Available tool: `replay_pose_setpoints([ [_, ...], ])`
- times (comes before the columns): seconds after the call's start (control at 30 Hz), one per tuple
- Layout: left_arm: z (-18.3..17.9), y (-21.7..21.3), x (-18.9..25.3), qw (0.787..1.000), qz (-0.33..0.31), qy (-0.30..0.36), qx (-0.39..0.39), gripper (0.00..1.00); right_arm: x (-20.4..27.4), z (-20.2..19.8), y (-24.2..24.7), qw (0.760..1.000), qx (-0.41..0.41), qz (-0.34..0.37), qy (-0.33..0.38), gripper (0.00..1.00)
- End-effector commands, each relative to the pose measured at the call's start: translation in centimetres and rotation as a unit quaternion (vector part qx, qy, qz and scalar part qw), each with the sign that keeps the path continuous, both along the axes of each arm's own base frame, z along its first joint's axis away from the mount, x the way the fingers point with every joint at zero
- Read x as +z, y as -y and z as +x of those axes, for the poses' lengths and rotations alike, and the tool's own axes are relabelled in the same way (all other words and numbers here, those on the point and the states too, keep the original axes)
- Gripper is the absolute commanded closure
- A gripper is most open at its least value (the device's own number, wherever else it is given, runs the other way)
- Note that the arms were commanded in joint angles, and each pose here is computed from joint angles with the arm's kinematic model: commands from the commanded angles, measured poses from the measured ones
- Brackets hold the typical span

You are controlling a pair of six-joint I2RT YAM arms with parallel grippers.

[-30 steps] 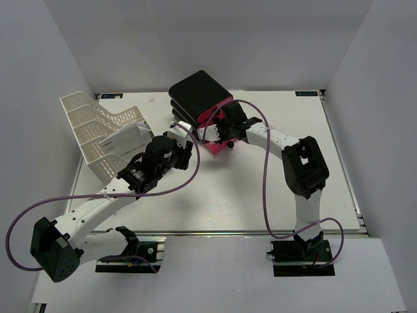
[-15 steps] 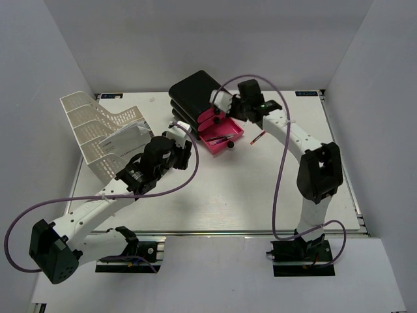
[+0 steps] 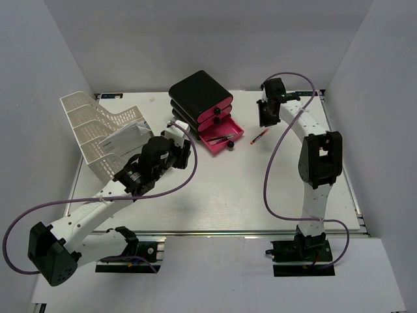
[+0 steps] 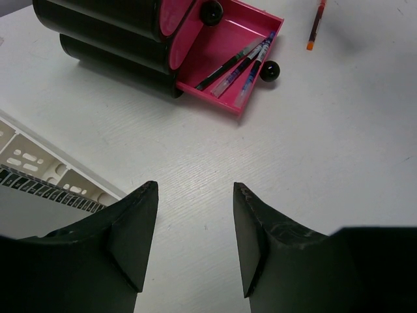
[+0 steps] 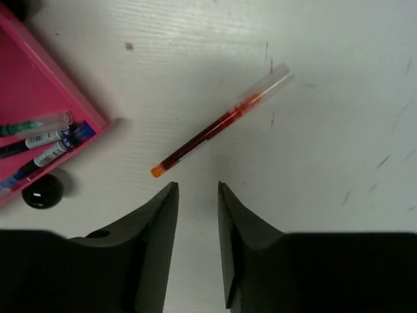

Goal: Organize the desk

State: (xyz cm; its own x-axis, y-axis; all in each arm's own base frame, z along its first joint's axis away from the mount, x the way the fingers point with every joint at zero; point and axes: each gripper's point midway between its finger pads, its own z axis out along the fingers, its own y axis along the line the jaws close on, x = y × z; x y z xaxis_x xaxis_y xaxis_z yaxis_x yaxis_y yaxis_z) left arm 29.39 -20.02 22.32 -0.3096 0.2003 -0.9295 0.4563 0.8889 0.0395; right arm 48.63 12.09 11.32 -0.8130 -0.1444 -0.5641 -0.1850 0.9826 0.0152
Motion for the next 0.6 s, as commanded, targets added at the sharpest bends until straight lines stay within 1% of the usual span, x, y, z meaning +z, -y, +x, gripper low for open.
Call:
replay_pose_setpoints([
  [0.0,-0.1,-0.1,1.1,1.000,-0.016,0.014,-0.001,0.41,-0.9,-1.0,-0.1,0.995,-0.095,0.030,-0.030,0.60],
  [0.07,-0.2,-0.1,1.3,1.000,-0.017,0.017,-0.002,0.41,-1.1,-0.6,0.8,0.993,-0.116,0.015,-0.024,0.45],
  [0.1,-0.2,-0.1,1.3,1.000,-0.017,0.018,-0.002,0.41,-1.5,-0.5,1.1,0.992,-0.122,0.016,-0.026,0.42],
  [0.13,-0.2,-0.1,1.3,1.000,-0.018,0.018,-0.003,0.41,-1.7,-0.5,1.0,0.992,-0.125,0.016,-0.028,0.37],
  [0.17,-0.2,-0.1,1.2,1.000,-0.017,0.017,-0.003,0.41,-1.7,-0.3,1.1,0.991,-0.132,0.016,-0.026,0.36],
  [0.33,-0.1,0.0,1.1,1.000,-0.014,0.015,-0.003,0.41,-4.2,0.3,1.8,0.984,-0.170,-0.006,-0.044,0.36],
  [0.4,-0.1,0.0,0.9,1.000,-0.013,0.014,-0.003,0.41,-4.8,0.7,2.3,0.982,-0.185,-0.022,-0.040,0.39],
  [0.43,-0.1,-0.1,0.9,1.000,-0.012,0.013,-0.003,0.41,-5.0,0.8,2.2,0.981,-0.188,-0.023,-0.040,0.42],
  [0.5,-0.1,0.0,0.9,1.000,-0.013,0.013,-0.002,0.41,-5.5,1.1,2.0,0.980,-0.194,-0.013,-0.048,0.43],
  [0.57,-0.1,0.0,0.8,1.000,-0.012,0.012,-0.003,0.41,-6.3,1.3,2.0,0.979,-0.196,-0.017,-0.054,0.45],
])
